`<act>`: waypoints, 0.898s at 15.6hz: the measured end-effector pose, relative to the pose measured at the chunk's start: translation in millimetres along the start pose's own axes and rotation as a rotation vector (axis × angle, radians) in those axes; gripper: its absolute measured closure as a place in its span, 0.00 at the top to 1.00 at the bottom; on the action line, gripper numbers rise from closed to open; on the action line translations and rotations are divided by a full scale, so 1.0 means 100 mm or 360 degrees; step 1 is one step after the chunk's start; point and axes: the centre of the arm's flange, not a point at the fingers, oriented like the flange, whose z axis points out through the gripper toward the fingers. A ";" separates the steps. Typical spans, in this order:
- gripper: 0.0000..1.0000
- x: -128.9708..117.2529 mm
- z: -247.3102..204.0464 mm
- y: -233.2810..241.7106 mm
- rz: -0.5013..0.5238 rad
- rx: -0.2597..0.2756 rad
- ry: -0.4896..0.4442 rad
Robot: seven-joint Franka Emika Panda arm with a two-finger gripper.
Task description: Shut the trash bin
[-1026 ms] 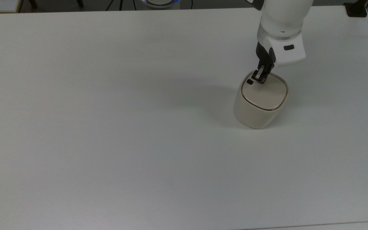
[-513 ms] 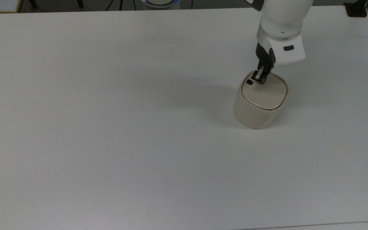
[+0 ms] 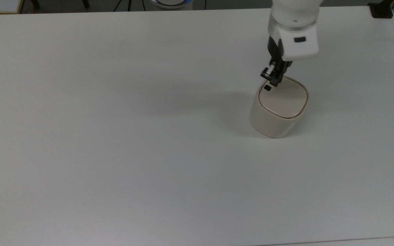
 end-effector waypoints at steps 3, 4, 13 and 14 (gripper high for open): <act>0.48 -0.37 -0.39 0.30 0.0247 0.0036 -0.0064; 0.56 -0.50 -0.53 0.40 0.0367 0.0042 -0.0074; 1.00 -1.87 -1.17 1.33 0.1260 -0.0074 -0.0215; 1.00 -2.01 -1.23 1.39 0.1304 -0.0078 -0.0208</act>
